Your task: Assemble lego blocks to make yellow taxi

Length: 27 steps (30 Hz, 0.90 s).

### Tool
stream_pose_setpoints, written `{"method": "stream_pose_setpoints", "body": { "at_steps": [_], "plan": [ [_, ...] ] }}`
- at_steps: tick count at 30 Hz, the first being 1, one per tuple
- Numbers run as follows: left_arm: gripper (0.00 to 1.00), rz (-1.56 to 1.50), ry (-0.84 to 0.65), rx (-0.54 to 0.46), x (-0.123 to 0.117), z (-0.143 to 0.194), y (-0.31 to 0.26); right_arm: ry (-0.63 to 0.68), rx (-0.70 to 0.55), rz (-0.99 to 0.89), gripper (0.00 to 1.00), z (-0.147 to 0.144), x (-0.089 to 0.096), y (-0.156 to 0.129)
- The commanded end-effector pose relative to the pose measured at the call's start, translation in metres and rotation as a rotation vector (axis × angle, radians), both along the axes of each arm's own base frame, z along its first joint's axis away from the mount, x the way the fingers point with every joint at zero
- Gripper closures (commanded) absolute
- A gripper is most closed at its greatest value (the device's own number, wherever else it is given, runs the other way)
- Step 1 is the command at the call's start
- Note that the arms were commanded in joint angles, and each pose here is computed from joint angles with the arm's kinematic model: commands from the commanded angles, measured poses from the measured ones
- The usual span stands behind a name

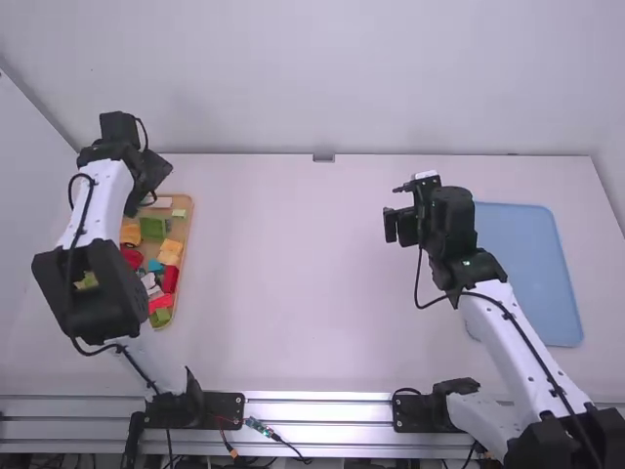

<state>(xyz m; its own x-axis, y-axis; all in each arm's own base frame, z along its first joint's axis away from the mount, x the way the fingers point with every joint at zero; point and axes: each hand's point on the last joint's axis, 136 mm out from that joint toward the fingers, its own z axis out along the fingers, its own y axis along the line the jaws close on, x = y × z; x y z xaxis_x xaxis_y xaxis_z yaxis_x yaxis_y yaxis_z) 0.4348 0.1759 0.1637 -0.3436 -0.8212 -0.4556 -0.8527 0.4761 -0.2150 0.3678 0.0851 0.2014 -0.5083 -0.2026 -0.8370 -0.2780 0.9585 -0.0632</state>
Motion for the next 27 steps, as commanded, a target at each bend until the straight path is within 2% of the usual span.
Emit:
{"method": "stream_pose_setpoints", "body": {
  "at_steps": [1,3,10,15,27],
  "plan": [
    [0.01,0.087,-0.004,-0.025,-0.007,-0.002,0.020,-0.020,0.005,0.004,0.00,0.011,0.005,0.003],
    [0.01,0.116,0.014,-0.034,-0.015,-0.007,0.032,-0.020,0.004,0.003,0.00,0.011,0.005,0.003],
    [0.01,0.178,0.025,-0.164,-0.038,-0.032,0.069,-0.020,0.006,0.005,0.00,0.011,0.004,0.003],
    [0.01,0.175,0.045,-0.177,-0.038,-0.049,0.079,-0.020,0.007,0.012,0.00,0.011,0.004,0.005],
    [0.01,0.201,0.107,-0.195,-0.031,-0.098,0.085,-0.038,-0.040,0.104,0.00,0.012,-0.003,0.031]
  ]
}}
